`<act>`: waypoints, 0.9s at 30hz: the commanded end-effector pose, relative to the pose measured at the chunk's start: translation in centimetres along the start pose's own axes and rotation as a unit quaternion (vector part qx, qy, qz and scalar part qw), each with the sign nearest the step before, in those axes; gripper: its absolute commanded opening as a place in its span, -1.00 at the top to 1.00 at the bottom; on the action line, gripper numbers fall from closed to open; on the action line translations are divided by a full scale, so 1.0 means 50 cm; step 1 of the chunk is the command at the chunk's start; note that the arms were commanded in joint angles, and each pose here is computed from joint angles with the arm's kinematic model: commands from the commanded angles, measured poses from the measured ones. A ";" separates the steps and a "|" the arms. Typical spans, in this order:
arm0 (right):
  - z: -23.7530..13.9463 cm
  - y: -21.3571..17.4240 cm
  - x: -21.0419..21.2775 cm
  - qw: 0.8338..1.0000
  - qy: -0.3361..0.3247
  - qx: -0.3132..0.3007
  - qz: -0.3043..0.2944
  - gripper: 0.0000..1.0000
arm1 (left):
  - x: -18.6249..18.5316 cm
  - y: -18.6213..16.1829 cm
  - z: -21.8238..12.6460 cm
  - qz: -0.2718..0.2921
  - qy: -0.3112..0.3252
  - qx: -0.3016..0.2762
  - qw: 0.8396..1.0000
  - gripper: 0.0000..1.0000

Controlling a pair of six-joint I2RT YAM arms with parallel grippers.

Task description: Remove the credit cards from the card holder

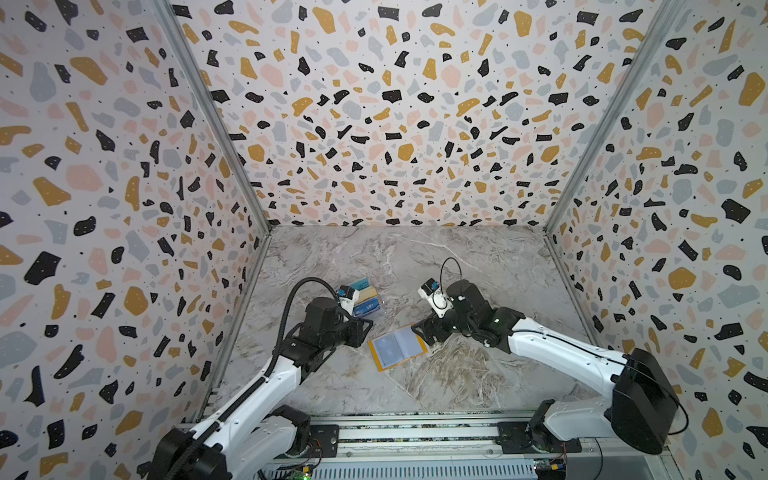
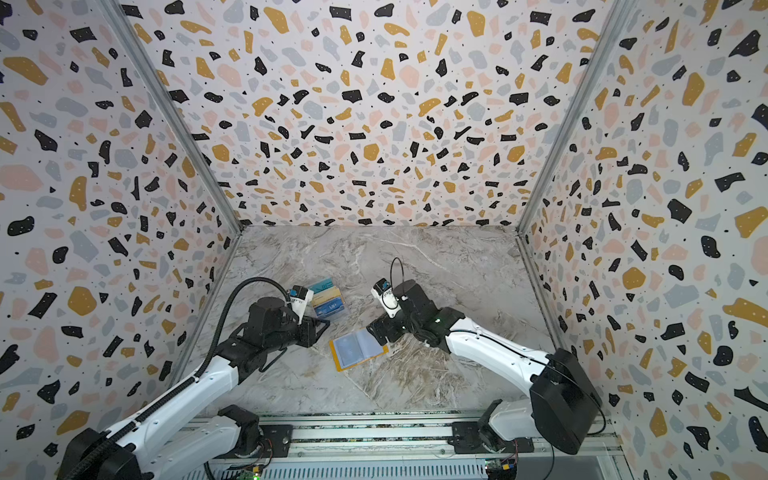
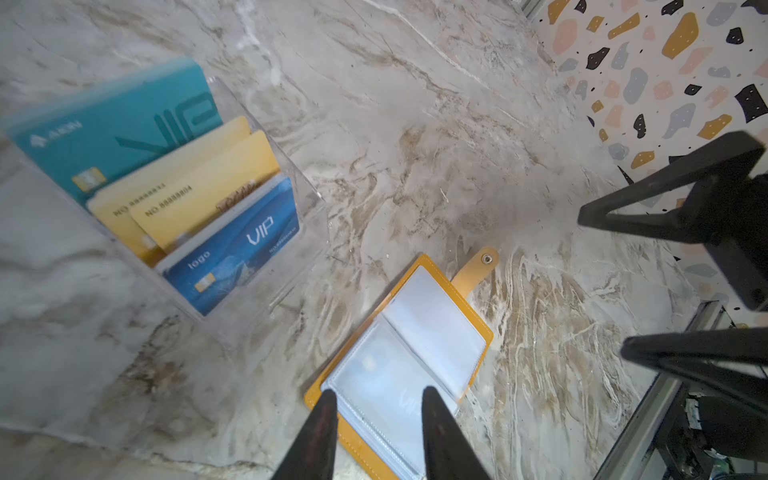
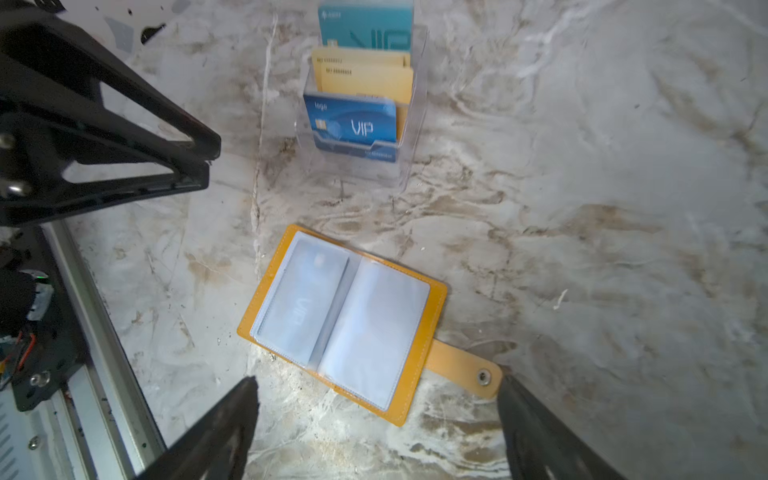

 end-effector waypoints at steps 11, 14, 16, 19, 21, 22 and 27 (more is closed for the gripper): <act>0.097 -0.003 0.071 0.999 0.001 0.033 0.002 -0.73 | 0.036 -0.066 0.052 -0.063 0.009 0.001 0.998 0.70; 0.116 0.002 0.078 0.999 0.000 0.036 -0.006 -0.76 | 0.042 -0.082 0.059 -0.063 0.003 0.001 0.998 0.76; 0.128 0.005 0.081 0.999 0.002 0.036 -0.008 -0.77 | 0.041 -0.092 0.066 -0.063 -0.007 0.006 0.998 0.81; 0.147 0.006 0.086 0.999 0.004 0.043 -0.013 -0.77 | 0.043 -0.102 0.078 -0.064 -0.016 0.013 0.998 0.89; 0.159 0.003 0.091 0.999 0.003 0.050 -0.020 -0.77 | 0.046 -0.110 0.086 -0.066 -0.016 0.022 0.997 0.94; 0.164 0.002 0.092 0.998 0.000 0.053 -0.023 -0.76 | 0.046 -0.114 0.090 -0.067 -0.017 0.027 0.997 0.97; 0.185 -0.011 0.099 0.997 -0.004 0.068 -0.032 -0.76 | 0.050 -0.125 0.102 -0.063 -0.018 0.038 0.997 1.00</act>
Point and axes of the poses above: each gripper's point midway between its finger pads, its own z axis out along the fingers, its own x axis along the line the jaws close on, y = z × x, the point moved 1 cm from there along -z, back along the fingers, and after that the axes turned 8 degrees about -z, right-handed, at the moved point
